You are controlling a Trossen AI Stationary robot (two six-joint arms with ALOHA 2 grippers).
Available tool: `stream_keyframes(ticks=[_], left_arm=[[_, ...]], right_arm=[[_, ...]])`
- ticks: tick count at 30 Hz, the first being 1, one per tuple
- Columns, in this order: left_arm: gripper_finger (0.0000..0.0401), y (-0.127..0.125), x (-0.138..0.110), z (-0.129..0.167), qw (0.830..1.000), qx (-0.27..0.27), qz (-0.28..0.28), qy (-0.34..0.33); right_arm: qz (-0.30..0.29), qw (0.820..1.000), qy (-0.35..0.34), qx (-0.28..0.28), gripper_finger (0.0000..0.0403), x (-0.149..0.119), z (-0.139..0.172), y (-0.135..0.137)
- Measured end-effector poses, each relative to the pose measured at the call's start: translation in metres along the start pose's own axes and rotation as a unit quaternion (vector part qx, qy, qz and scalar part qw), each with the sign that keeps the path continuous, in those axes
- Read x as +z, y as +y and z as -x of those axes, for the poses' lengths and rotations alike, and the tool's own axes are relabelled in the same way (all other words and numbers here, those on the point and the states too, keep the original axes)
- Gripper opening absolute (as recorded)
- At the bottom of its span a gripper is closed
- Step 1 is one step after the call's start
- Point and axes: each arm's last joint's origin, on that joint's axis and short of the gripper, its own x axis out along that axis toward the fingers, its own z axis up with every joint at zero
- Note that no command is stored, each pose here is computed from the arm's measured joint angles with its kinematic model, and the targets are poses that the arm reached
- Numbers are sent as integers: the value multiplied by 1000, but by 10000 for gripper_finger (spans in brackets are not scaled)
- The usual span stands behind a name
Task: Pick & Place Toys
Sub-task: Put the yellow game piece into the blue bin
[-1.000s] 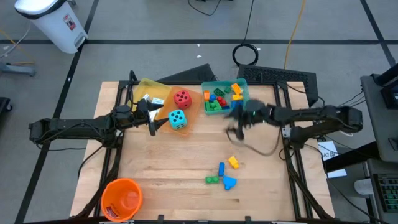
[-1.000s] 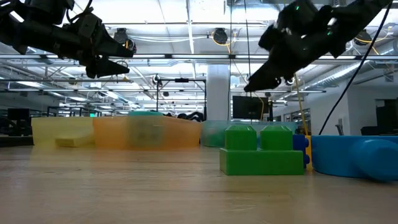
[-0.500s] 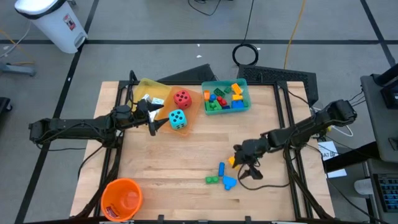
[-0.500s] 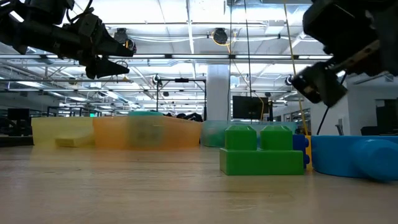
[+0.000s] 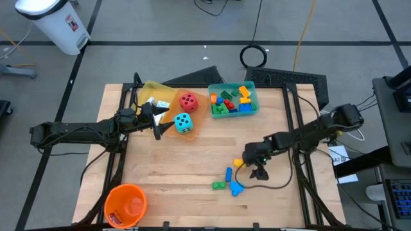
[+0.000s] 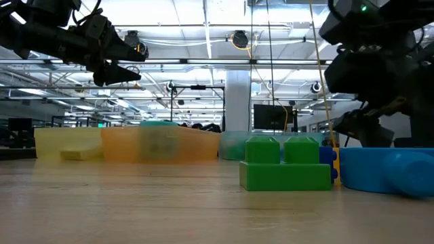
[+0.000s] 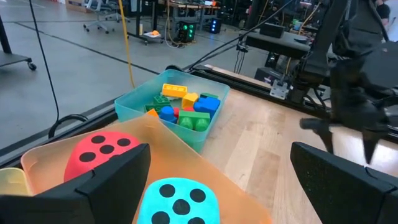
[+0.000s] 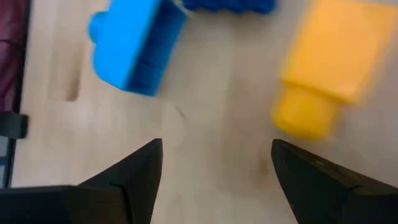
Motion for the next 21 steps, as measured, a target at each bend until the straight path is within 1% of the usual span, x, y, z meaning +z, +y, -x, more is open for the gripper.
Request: stream_keyframes(ticks=[3, 5, 7, 9, 11, 14, 21], left_arm=[[392, 0, 0, 0, 1000, 0, 0, 0], [392, 0, 0, 0, 1000, 0, -1, 0], [392, 0, 0, 0, 1000, 0, -2, 0], [392, 0, 0, 0, 1000, 0, -2, 0], [392, 0, 0, 0, 1000, 0, -2, 0], [392, 0, 0, 0, 1000, 0, -1, 1], [392, 0, 0, 0, 1000, -1, 0, 1]], right_arm=[[-21, 1000, 0, -21, 269, -1, 10, -7], [-13, 998, 3, -58, 269, -4, 19, -11], [-6, 994, -14, -104, 269, -2, 24, -15], [-13, 990, -35, -133, 269, 0, 26, -17], [-15, 989, -57, -137, 270, 4, 25, -16], [-4, 989, -65, -130, 269, 7, 19, -13], [23, 986, -76, -147, 269, 11, -8, -11]])
